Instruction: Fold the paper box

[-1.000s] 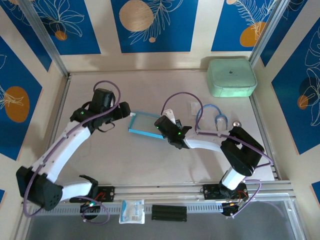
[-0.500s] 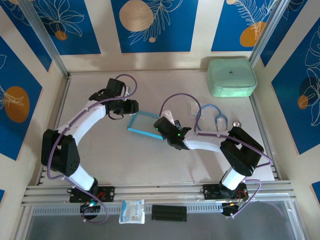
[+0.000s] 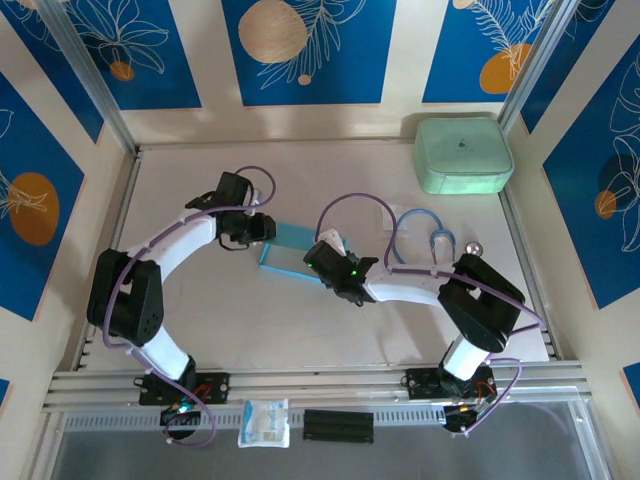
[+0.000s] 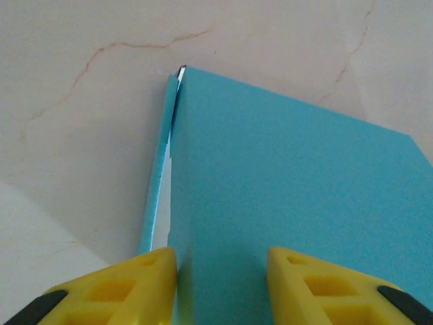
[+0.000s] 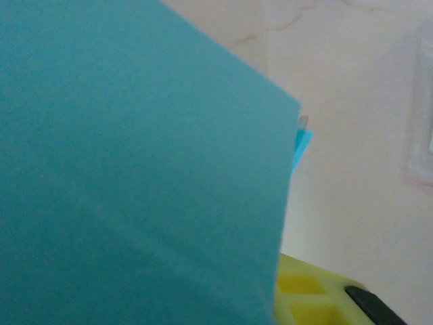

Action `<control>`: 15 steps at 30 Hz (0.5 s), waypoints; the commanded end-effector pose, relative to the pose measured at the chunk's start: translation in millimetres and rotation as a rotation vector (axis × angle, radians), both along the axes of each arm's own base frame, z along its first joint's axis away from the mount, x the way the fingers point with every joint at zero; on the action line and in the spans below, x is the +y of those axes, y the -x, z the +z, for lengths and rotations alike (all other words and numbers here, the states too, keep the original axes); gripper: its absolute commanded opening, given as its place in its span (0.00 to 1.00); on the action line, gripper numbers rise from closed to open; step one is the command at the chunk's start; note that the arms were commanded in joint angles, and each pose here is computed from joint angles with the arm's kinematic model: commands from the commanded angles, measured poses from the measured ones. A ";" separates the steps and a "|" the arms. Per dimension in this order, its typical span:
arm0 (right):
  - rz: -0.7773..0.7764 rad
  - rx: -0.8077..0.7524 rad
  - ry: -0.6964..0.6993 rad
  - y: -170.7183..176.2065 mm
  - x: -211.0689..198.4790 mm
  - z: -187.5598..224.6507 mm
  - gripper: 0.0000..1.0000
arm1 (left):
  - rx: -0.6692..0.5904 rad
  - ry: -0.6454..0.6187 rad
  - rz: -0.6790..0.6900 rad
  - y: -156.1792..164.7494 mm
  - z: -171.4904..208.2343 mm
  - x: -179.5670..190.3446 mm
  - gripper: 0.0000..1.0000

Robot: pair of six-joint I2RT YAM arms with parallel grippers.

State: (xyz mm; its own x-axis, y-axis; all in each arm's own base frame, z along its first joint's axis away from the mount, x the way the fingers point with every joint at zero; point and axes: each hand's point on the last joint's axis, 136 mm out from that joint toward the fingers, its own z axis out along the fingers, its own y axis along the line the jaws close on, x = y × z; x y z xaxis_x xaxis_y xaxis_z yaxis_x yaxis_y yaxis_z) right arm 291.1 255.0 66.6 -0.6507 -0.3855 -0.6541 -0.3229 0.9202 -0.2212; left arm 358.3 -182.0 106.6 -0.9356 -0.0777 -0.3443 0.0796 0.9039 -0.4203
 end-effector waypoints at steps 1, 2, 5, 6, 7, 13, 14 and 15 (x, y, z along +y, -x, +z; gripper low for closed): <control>-0.001 0.051 -0.101 19.2 6.9 12.4 0.35 | -0.005 0.054 0.016 0.8 2.1 -5.7 0.39; 0.002 0.063 -0.122 25.3 7.2 13.9 0.39 | -0.004 0.057 0.021 1.2 1.1 -5.9 0.39; -0.008 0.086 -0.176 42.2 4.0 19.1 0.53 | 0.003 0.061 0.027 3.6 -2.0 -7.1 0.39; -0.006 0.096 -0.197 48.0 3.6 22.1 0.55 | 0.001 0.060 0.026 3.6 -1.4 -7.2 0.39; -0.010 0.098 -0.212 52.9 1.8 26.1 0.61 | 0.003 0.055 0.026 4.4 -2.3 -7.6 0.39; 0.022 0.134 -0.304 88.6 -12.9 55.1 0.77 | 0.001 0.045 0.029 4.7 -1.5 -7.2 0.39; 0.024 0.139 -0.326 93.7 -17.4 61.4 0.77 | 0.000 0.043 0.030 5.0 -1.2 -7.0 0.38; 0.021 0.139 -0.356 97.5 -22.6 70.2 0.79 | 0.000 0.042 0.029 5.6 -0.5 -7.7 0.39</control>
State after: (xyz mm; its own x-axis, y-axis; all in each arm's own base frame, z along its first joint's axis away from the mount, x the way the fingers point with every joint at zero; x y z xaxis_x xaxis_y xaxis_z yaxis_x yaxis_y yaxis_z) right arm 211.2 247.3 129.1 -0.6970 -0.2067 -0.6866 -0.3678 0.9251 0.0948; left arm 358.1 -187.2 101.3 -0.9343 -0.1188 -0.3362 0.0502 0.8897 -0.4537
